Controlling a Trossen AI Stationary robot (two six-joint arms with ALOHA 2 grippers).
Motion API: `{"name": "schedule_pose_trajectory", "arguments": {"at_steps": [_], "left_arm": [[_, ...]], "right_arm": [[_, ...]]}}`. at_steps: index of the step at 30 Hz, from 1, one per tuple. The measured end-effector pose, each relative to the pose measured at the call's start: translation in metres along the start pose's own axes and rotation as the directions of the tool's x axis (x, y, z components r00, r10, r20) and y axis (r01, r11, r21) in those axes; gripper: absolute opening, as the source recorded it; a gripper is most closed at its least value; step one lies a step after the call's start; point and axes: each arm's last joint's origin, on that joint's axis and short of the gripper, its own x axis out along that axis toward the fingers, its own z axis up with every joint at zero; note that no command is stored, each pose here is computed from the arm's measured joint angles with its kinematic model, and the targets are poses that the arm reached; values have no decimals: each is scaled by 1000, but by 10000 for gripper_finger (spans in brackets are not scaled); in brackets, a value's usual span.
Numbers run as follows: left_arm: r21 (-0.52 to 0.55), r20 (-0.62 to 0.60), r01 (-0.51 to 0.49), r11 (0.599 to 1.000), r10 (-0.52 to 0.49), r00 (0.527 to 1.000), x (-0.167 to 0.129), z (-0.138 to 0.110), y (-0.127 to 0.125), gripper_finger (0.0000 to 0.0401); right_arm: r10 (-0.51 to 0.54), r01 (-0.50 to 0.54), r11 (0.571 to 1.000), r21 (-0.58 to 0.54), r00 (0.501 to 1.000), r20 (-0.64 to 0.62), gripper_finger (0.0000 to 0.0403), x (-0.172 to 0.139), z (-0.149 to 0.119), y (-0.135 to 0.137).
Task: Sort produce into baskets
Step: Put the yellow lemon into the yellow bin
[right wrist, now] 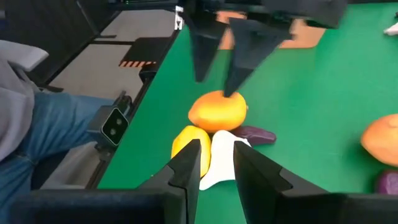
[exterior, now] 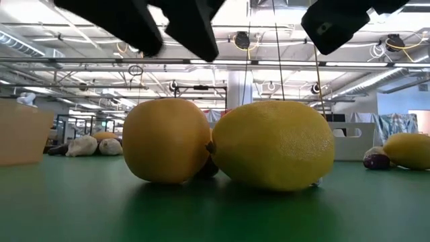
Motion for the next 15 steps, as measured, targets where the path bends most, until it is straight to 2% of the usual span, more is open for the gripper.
{"name": "schedule_pose_trajectory", "arguments": {"at_steps": [10,13,15], "left_arm": [[11,-5,26,1000,-26,1000,1,0,-5,270],[69,25,30,997,-31,999,1,1,0,270],[71,29,26,997,-28,999,1,1,1,270]], "right_arm": [[-4,4,1000,6,1000,-12,86,0,-1,-1],[-4,5,1000,8,1000,-13,86,0,-1,-1],[-4,4,1000,8,1000,-12,86,0,-1,-1]]}}
